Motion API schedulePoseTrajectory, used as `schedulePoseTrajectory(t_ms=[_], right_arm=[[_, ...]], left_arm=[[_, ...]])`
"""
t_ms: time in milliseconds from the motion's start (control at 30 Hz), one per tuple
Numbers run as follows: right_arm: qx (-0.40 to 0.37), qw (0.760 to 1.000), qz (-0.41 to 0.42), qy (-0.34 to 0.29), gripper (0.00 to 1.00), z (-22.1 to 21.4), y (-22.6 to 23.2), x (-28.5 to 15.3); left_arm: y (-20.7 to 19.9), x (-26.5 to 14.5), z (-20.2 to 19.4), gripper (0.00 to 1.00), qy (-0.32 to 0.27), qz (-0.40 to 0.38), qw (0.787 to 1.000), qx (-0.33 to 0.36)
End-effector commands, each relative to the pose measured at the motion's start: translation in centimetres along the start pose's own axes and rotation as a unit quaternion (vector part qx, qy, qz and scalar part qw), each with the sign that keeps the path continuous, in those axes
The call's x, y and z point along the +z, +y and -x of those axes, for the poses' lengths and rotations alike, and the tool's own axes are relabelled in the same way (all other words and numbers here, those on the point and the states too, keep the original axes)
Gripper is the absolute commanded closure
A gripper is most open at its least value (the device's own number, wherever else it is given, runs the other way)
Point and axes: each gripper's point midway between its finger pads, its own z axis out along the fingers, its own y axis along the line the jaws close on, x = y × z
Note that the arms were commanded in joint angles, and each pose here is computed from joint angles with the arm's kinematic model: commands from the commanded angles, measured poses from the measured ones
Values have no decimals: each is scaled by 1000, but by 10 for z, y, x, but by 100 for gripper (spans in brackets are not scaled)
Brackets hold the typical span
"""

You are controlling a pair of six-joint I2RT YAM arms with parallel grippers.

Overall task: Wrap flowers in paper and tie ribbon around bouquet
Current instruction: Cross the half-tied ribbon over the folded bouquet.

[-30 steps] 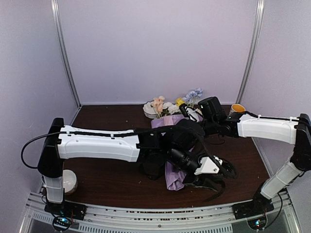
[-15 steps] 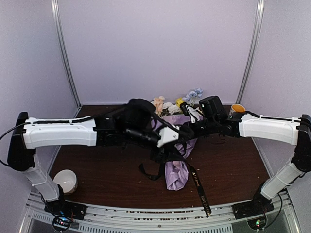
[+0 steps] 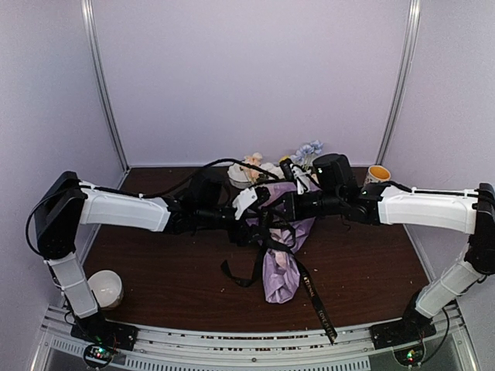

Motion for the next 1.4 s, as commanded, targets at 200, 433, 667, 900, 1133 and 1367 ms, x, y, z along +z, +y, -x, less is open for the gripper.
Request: schedulePoseTrajectory(t_ms=[200,433,667,900,1133,1367], right_arm=[[2,1000,13,-2,100,-2,6,1],[-20,998,-56,3,65,-3,-25,-19],[20,989,-141,49,70,-23,-99,-23],[-12,987,-89,133,57,-45,-97,8],[-8,987,-64,148,59,-52,-95,20],[-7,987,-38,154,59,-58,-83,13]], left_arm=[[3,25,18,66,-48,-27,998,17],[-2,25,8,100,-43,-44,998,6],[3,22,15,100,-52,-41,998,3],[5,21,14,100,-52,-39,998,1],[6,18,15,100,-54,-43,998,0],[8,19,11,100,-51,-43,998,-6]])
